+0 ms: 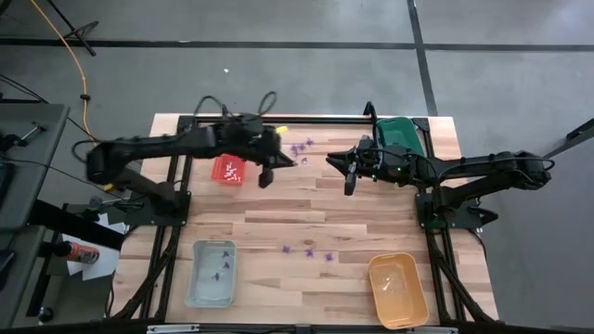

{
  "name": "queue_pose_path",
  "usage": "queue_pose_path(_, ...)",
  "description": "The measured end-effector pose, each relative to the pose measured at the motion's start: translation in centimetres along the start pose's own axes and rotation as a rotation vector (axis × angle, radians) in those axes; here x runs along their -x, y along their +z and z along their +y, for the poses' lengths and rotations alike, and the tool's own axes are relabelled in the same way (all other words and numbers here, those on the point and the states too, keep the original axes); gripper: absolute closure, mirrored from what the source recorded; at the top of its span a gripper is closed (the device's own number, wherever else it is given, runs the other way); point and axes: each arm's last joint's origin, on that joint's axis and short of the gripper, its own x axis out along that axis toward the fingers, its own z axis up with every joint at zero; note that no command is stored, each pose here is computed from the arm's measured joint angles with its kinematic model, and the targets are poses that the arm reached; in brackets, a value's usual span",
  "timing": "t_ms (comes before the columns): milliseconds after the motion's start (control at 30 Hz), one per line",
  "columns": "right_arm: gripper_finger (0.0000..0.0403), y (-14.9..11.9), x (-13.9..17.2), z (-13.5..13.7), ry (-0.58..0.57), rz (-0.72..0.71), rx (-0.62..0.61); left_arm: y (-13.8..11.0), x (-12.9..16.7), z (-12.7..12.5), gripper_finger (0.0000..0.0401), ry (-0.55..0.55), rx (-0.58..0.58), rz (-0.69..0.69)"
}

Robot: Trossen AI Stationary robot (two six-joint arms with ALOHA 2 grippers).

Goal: Sort Halloween decoration
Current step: Put the violet hat toy into the gray bin

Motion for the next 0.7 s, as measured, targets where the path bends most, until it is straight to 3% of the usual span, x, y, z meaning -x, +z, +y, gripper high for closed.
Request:
queue_pose_path(133, 0.0339, 0.0, 0.0, 0.1, 0.023, 0.006, 0.0, 0.5, 3.1, -2.5, 0.0401, -0.047, 0.007, -0.153)
queue_pose_path(300, 0.0339, -0.1, 0.0, 0.3, 0.093, 0.024, 0.0, -1.2, 5.3, -4.7, 0.0401, -0.012, 0.071, -0.326)
queue_pose_path(533, 0.0339, 0.1, 0.0, 0.5, 0.169, 0.014, 0.013, -3.8, 7.0, -5.6, 0.0401, 0.073, 0.144, -0.472)
queue_pose_path(700, 0.0339, 0.2, 0.0, 0.5, 0.169, 0.013, 0.013, -3.9, 7.8, -5.6, 0.0401, 0.08, 0.145, -0.509)
